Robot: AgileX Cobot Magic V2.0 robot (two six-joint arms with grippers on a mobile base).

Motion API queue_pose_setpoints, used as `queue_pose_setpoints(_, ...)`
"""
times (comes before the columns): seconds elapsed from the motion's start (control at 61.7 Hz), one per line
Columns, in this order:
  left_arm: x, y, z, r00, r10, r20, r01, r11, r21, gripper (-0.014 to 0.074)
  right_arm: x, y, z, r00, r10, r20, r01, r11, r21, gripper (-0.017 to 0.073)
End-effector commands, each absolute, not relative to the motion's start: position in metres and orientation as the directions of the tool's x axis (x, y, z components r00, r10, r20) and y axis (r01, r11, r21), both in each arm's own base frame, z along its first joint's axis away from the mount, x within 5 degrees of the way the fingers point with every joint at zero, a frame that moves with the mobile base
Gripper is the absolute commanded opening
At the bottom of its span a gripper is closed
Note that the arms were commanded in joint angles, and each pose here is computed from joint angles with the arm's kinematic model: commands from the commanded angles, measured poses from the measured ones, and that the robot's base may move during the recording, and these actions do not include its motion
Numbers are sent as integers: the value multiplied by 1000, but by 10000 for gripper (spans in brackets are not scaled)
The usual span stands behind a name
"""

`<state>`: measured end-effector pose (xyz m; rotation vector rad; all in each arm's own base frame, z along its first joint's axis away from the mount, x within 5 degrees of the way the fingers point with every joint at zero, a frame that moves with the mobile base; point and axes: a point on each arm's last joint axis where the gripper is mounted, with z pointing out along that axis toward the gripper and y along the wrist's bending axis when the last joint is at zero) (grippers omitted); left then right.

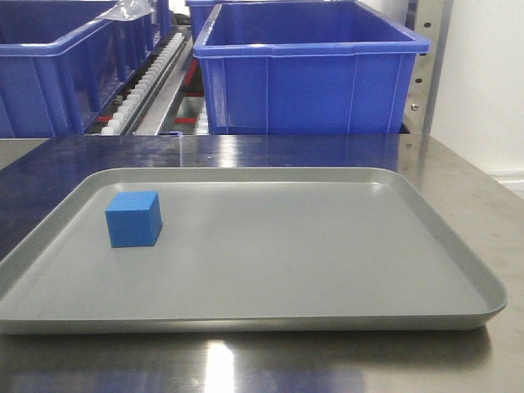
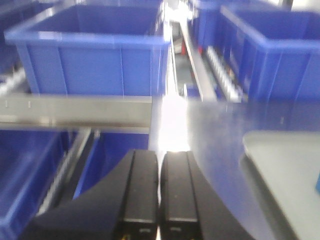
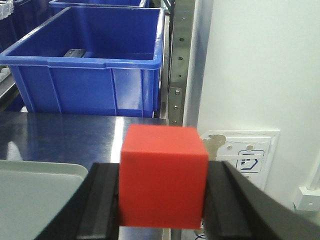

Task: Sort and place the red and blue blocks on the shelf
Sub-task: 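Move the left gripper above the blue cube on the tray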

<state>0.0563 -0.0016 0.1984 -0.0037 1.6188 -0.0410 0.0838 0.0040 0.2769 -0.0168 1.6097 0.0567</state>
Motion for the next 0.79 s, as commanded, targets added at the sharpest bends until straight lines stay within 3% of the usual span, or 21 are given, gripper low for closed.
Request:
queue_pose_setpoints(0.0,58,-1,206,-18,-15,-1000,24,1000,-15,122,83,3,294,69,23,-997,-41,999,20,46)
queue_pose_setpoints(0.292,80,-2,255,-77,22,-997,23,1000,20,122,83,3,294,69,23,-997,-41,999,20,46)
queue_pose_setpoints(0.567,135,-5,284,-284,-128,-950,-5,991,-132,122,83,3,294,69,23,-997,-41,999,20,46)
queue_pose_setpoints(0.778,172,-33,296,-449,-52,-892,125,985,-120,122,83,3,294,69,23,-997,-41,999,20,46)
